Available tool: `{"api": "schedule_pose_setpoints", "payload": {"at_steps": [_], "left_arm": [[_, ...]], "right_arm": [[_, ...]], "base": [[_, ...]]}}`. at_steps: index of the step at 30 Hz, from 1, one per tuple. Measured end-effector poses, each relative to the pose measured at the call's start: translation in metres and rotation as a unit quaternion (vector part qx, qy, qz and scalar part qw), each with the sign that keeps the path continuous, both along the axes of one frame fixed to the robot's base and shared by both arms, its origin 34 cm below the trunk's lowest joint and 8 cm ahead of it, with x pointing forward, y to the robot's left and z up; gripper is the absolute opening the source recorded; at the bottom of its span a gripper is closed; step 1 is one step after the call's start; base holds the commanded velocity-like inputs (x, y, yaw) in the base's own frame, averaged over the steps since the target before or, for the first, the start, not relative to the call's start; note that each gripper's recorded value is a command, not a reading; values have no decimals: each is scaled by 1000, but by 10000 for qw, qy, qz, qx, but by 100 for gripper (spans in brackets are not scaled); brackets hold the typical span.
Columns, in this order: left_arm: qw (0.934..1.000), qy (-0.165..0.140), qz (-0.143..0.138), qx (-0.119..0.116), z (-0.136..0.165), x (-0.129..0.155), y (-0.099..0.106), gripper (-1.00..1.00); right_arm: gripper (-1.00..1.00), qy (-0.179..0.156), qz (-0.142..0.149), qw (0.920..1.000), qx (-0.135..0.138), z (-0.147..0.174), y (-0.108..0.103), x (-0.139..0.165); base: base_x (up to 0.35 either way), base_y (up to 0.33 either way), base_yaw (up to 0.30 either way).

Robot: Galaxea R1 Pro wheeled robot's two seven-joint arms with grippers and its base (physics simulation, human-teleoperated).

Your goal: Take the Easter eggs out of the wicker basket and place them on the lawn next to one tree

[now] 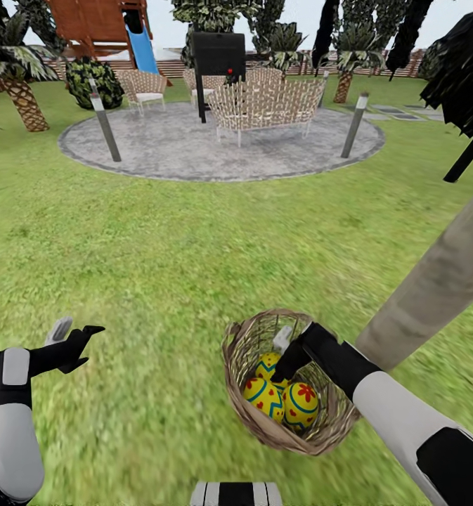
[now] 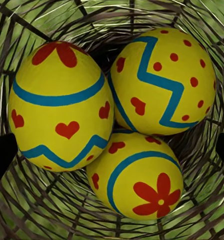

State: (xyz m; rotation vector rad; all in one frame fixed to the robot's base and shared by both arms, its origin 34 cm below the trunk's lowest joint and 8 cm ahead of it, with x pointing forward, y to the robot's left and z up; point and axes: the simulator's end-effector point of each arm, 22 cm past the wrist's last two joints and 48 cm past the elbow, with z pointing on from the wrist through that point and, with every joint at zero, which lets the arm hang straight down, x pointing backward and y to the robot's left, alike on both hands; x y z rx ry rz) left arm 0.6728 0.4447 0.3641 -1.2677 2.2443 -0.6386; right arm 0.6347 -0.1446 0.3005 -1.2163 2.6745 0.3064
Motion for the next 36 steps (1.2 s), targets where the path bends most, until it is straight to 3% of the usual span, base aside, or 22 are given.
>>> {"api": "schedule_pose_setpoints", "payload": {"at_steps": [7, 20, 36], "left_arm": [[9999, 144, 0, 0, -18, -4, 0, 100], [9999, 143, -1, -5, -18, -4, 0, 100], [9995, 310, -1, 2, -37, -10, 1, 100]], "right_arm": [[100, 77, 24, 10000, 25, -13, 3, -3], [100, -104, 165, 9997, 161, -9, 11, 4], [100, 52, 194, 9996, 196, -28, 11, -4]], "base": [[0, 0, 0], [0, 0, 0], [0, 0, 0]]}}
